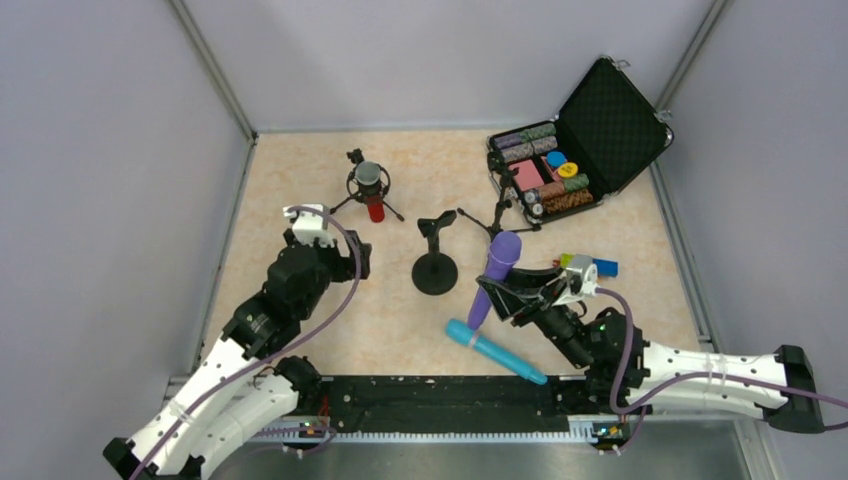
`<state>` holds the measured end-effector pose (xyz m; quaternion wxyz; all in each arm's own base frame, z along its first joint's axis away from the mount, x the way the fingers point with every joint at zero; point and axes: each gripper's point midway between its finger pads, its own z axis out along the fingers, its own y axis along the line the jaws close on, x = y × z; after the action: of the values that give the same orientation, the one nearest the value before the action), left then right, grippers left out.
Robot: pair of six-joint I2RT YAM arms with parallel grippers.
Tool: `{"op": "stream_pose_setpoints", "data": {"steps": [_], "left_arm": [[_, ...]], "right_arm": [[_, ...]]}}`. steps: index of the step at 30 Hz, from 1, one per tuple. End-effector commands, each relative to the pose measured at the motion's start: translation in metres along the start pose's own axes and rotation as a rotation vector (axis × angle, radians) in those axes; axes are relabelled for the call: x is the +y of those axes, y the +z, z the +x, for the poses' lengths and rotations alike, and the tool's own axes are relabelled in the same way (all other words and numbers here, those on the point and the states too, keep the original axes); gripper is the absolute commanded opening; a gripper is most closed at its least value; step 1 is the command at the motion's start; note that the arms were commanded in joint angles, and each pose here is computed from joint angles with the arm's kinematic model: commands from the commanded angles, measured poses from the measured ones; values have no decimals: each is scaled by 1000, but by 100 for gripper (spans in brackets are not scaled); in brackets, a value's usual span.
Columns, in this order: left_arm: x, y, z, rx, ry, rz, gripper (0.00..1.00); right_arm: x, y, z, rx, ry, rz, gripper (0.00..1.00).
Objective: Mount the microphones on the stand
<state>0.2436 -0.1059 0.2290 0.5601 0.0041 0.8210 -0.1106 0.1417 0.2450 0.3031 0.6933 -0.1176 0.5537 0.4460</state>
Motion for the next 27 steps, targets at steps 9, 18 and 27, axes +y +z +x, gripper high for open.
{"op": "stream_pose_setpoints", "data": {"steps": [9, 18, 27], "left_arm": [[-51, -10, -46, -285, -53, 310, 90], [-34, 21, -5, -18, -39, 135, 89], [-42, 25, 2, 11, -14, 170, 86]], "right_arm": [[23, 21, 24, 176, -121, -91, 0], [75, 41, 64, 415, -200, -351, 0], [131, 38, 25, 299, 0, -738, 0]]}}
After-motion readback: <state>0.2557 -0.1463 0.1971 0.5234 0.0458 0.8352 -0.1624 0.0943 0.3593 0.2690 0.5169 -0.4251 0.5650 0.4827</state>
